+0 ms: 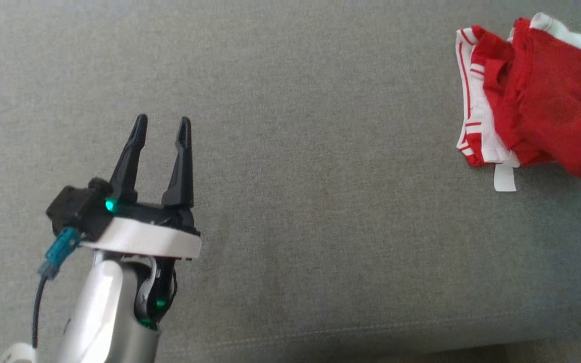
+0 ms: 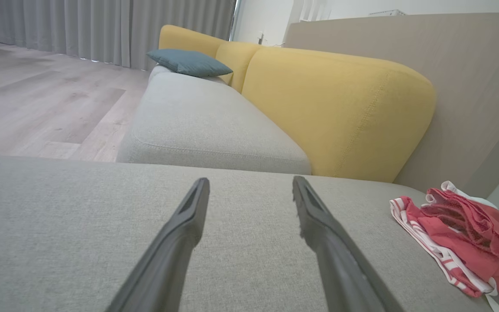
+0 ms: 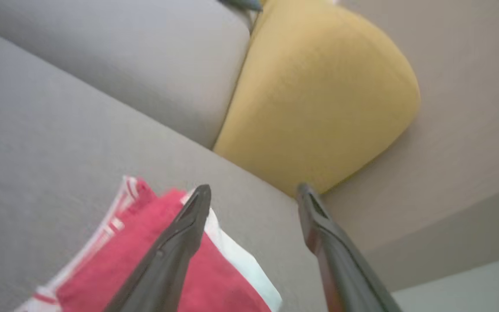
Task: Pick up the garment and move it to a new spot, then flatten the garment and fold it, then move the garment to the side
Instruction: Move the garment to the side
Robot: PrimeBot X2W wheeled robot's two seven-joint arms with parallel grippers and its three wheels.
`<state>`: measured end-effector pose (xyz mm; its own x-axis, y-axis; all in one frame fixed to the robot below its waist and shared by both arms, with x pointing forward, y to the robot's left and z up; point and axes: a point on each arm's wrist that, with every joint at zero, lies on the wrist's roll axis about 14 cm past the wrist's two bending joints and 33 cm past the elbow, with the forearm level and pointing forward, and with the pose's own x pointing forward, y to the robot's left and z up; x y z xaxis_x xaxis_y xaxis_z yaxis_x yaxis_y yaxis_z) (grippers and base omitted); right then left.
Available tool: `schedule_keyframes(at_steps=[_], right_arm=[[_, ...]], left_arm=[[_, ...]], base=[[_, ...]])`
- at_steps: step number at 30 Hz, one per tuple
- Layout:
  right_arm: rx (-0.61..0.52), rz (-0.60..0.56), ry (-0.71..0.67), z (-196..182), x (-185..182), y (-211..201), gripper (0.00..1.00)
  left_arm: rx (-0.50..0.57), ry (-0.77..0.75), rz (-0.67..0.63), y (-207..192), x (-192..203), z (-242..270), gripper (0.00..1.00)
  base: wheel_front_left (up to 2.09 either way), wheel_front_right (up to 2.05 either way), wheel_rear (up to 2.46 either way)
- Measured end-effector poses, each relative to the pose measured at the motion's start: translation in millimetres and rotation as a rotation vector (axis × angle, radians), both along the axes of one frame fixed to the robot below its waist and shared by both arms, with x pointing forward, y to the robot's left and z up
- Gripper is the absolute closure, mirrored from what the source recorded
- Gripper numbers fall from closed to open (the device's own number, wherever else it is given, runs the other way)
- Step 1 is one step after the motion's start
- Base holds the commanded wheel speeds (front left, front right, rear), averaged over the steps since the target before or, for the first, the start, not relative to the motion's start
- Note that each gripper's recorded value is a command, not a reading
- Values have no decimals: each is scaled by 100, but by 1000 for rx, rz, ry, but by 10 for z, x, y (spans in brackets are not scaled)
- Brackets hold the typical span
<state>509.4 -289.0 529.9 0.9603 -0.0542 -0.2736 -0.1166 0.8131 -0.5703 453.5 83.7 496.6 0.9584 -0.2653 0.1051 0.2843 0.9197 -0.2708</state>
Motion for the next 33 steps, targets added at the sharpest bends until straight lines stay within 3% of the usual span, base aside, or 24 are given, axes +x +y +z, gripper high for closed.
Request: schedule_keyframes(at_steps=[7,13,26,33], right_arm=[[260,141,-273,452,-49,775,0],[502,201,-293,207,-452,1427,0],[659,195,-273,-197,-1213,1579,0],[684,196,-262,-263,-1324,1618,0]], left_arm=[[9,-25,48,132,-173,150,0],[14,-74,96,279,-324,360,0],[55,-55,145,435,-814,317,0],[68,-26,148,439,-901,218,0]], base=[[0,0,0],[0,0,0],[0,0,0],[0,0,0]])
